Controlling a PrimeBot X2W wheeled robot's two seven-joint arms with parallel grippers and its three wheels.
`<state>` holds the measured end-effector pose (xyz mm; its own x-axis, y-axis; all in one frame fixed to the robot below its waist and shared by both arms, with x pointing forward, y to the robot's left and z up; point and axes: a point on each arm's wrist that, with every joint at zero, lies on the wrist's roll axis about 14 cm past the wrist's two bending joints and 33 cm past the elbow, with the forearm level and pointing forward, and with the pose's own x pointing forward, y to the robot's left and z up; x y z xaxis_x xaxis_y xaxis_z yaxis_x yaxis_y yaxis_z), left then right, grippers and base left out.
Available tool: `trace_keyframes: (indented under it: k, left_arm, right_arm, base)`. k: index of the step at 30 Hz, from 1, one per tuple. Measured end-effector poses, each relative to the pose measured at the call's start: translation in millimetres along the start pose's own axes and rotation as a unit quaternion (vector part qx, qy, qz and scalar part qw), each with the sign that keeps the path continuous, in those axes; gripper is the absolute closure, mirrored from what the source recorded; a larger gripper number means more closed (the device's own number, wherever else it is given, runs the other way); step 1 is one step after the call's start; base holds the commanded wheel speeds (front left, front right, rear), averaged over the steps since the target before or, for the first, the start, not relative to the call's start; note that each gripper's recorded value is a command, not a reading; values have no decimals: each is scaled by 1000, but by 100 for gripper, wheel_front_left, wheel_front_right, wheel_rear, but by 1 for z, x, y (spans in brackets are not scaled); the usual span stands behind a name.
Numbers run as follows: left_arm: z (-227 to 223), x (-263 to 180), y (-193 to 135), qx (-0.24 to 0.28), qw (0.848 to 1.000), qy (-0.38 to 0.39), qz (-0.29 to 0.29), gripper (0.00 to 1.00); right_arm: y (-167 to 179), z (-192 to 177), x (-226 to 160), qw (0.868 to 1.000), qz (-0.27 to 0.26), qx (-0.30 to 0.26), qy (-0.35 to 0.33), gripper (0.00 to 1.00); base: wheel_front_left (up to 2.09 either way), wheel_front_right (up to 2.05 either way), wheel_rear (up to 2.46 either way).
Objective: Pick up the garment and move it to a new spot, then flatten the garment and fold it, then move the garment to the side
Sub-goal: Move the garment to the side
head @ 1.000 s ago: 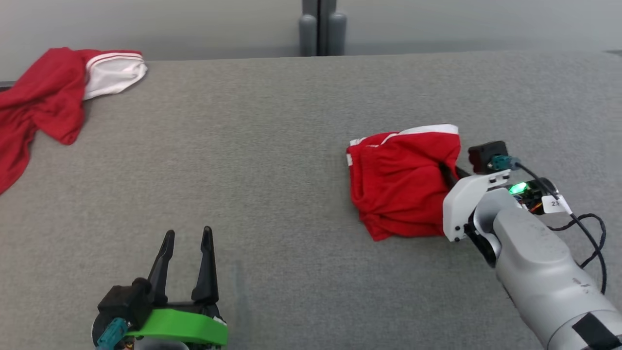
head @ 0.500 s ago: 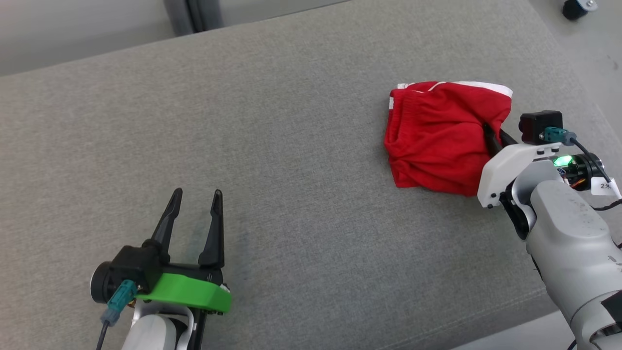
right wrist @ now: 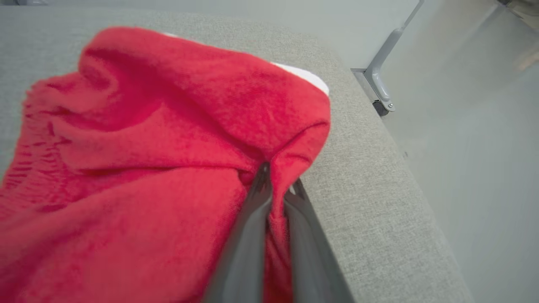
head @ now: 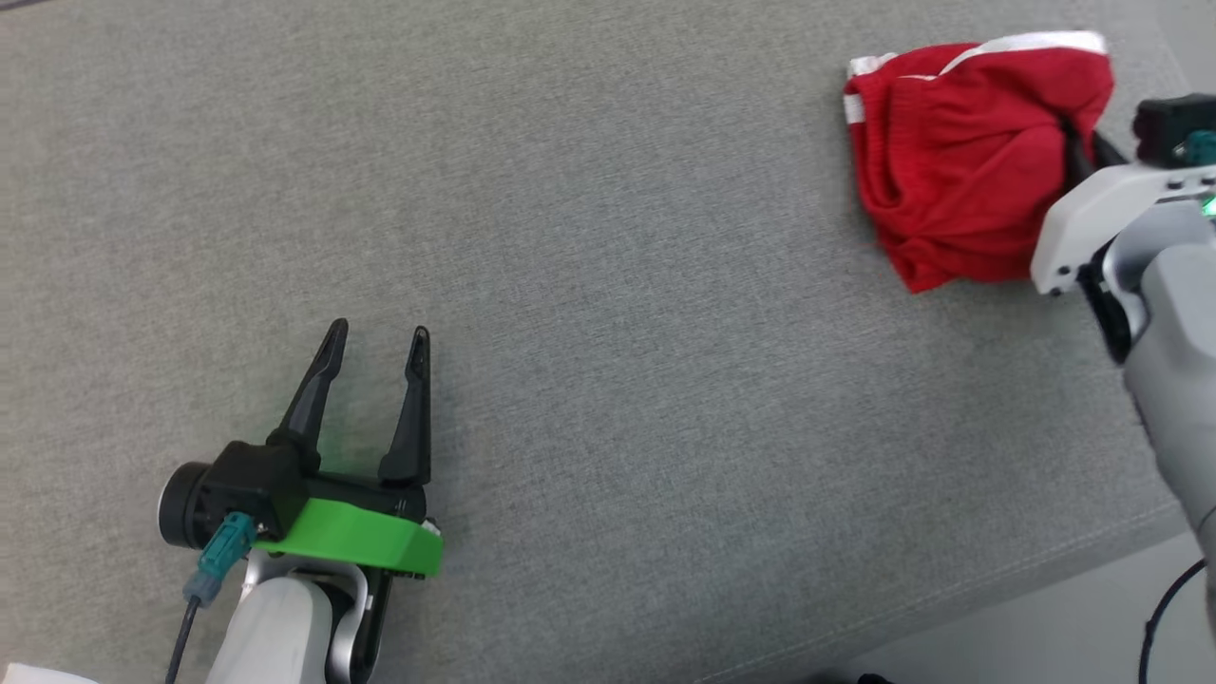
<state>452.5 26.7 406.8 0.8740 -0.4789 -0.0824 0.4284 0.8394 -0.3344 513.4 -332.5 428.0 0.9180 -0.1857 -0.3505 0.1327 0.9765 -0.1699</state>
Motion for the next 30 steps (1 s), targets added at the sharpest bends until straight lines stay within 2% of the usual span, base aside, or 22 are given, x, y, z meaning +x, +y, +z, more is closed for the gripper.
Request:
trace_keyframes:
  k: [8,9,10,11,21,30]
  left_arm:
    - [1,-13,28,5,999,-1,42,0]
    - [1,-15,30,5,999,-1,45,0]
    - [1,-18,34,5,999,-1,54,0]
    - [1,-19,36,5,998,-1,57,0]
    - [20,-26,35,10,997,-22,67,0]
    - [44,-47,39,15,994,-46,94,0]
  right_arm:
    - [-31,19,31,999,-31,-40,3,100]
    - [-34,19,33,998,-33,-45,4,88]
    - [-38,20,37,998,-38,-54,6,13]
    - [-40,22,39,998,-40,-55,2,0]
    - [-18,47,35,997,-21,-60,-41,0]
    - [57,90,8,991,53,-51,-115,0]
  base:
    - [0,0,0]
    - [0,0,0]
    - [0,0,0]
    - [0,0,0]
    - [0,0,0]
    - [0,0,0]
